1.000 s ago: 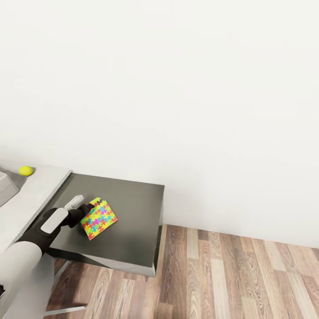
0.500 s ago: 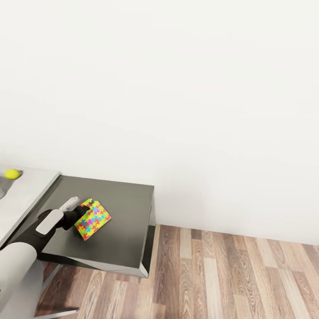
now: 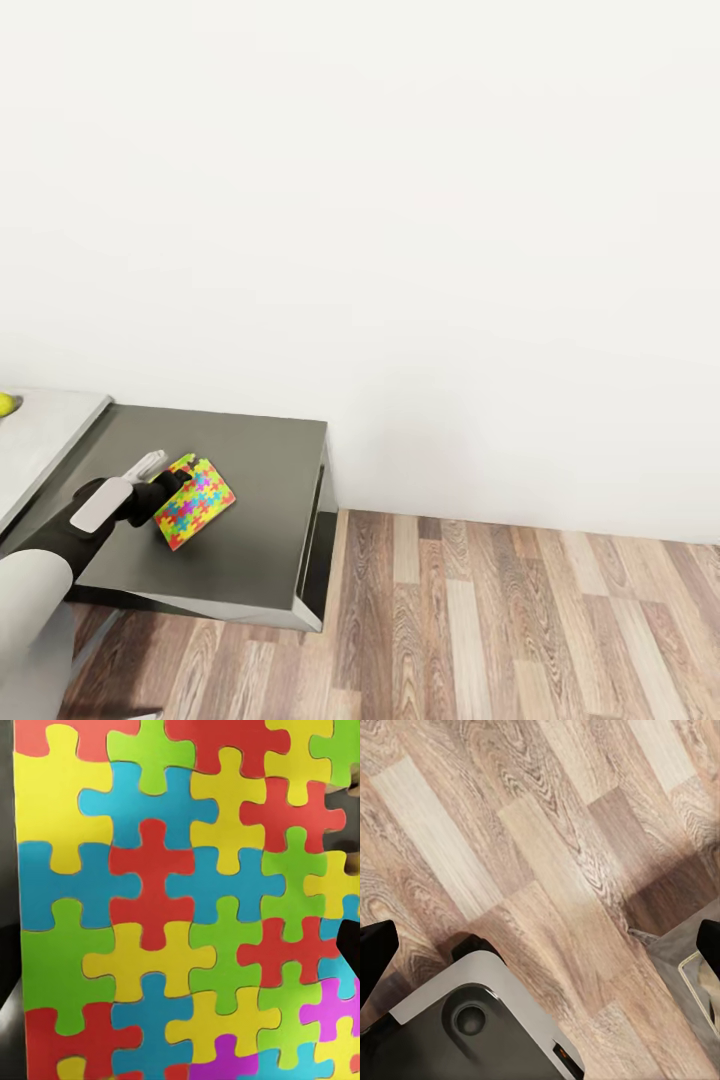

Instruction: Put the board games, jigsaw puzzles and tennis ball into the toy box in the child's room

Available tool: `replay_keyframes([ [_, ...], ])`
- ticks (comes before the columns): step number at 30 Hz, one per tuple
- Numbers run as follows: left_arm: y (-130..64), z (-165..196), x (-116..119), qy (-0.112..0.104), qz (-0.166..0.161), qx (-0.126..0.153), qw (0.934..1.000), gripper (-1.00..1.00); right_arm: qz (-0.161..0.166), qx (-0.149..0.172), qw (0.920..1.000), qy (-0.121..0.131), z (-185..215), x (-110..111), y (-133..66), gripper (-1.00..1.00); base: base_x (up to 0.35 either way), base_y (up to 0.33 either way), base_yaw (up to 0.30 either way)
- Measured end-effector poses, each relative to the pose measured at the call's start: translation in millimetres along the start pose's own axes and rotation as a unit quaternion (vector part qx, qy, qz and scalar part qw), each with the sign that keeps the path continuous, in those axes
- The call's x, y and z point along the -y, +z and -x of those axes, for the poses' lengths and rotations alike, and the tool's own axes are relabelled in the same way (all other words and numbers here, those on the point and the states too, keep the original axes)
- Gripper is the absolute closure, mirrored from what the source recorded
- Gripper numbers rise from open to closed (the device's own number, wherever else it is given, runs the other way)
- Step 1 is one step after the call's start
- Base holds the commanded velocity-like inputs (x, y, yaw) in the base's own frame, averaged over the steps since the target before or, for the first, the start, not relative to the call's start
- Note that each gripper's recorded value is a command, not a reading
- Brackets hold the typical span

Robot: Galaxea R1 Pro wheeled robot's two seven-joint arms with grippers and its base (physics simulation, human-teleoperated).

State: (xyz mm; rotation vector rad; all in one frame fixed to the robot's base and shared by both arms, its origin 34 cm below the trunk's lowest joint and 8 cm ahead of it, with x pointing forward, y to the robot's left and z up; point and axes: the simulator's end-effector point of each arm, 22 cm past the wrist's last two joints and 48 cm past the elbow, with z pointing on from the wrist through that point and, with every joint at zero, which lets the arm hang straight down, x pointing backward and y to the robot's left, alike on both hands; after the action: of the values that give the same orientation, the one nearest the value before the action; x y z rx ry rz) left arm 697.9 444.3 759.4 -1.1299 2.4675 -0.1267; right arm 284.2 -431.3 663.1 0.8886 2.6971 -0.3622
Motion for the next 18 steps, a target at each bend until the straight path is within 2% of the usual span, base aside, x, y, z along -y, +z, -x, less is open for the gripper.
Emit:
replay_keyframes([
  [18,0.0,-1.0,1.6,0.002,-0.001,-0.001,1.0,-1.0,0.001,0.001,1.0,0.001,0.7,-0.6,-0.1,-1.0,0.0,-0.012,0.0],
])
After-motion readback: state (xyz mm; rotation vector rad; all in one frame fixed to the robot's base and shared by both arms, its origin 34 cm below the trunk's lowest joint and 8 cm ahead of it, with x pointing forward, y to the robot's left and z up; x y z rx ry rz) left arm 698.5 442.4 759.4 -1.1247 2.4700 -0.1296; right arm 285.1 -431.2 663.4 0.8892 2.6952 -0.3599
